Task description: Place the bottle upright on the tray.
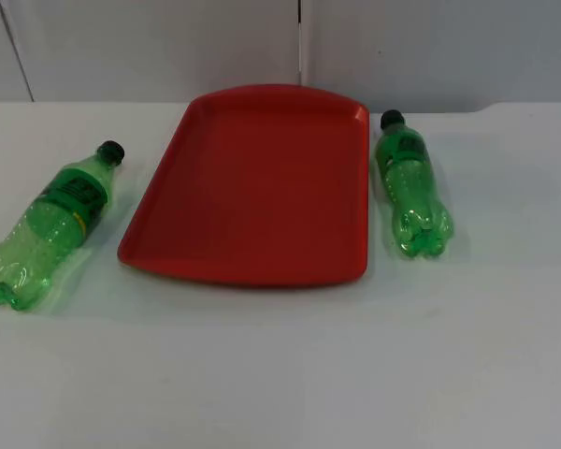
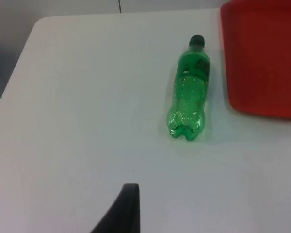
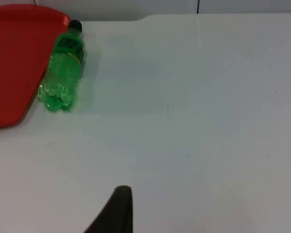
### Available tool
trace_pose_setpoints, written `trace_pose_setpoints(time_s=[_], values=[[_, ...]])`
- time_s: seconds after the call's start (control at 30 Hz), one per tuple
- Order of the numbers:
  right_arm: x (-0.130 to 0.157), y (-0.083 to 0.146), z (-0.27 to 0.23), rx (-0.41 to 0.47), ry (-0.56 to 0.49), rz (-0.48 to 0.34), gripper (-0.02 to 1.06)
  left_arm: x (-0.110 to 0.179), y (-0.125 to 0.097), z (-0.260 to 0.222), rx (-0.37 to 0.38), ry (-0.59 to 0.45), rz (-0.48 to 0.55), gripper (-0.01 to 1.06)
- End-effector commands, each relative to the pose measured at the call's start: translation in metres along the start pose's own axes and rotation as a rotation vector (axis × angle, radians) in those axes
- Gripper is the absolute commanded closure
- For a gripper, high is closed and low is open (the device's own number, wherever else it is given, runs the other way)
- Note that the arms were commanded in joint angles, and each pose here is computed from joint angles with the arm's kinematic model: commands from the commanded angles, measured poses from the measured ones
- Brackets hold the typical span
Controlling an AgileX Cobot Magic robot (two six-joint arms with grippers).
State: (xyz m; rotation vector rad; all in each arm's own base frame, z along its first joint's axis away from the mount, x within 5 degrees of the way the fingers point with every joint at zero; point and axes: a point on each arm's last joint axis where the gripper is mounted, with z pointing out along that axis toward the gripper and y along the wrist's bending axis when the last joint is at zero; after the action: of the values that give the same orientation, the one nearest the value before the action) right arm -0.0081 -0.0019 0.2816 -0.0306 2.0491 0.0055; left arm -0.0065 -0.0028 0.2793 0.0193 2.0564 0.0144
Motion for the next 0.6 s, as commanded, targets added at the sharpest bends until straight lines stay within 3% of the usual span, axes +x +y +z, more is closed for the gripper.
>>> trace_pose_setpoints(time_s=[0.0, 0.3, 0.57], values=[[0.001, 0.0, 0.001, 0.007, -0.004, 0.005, -0.01, -0.004, -0.001, -0.006, 0.007, -0.028, -0.01, 0.0], [0.001, 0.0, 0.001, 0.007, -0.004, 0.005, -0.01, -0.022, -0.001, -0.028, 0.0, -0.139, -0.006, 0.0], [0.001, 0.0, 0.001, 0.007, -0.004, 0.005, -0.01, -0.038, -0.001, -0.018, 0.018, -0.066, -0.016, 0.0]])
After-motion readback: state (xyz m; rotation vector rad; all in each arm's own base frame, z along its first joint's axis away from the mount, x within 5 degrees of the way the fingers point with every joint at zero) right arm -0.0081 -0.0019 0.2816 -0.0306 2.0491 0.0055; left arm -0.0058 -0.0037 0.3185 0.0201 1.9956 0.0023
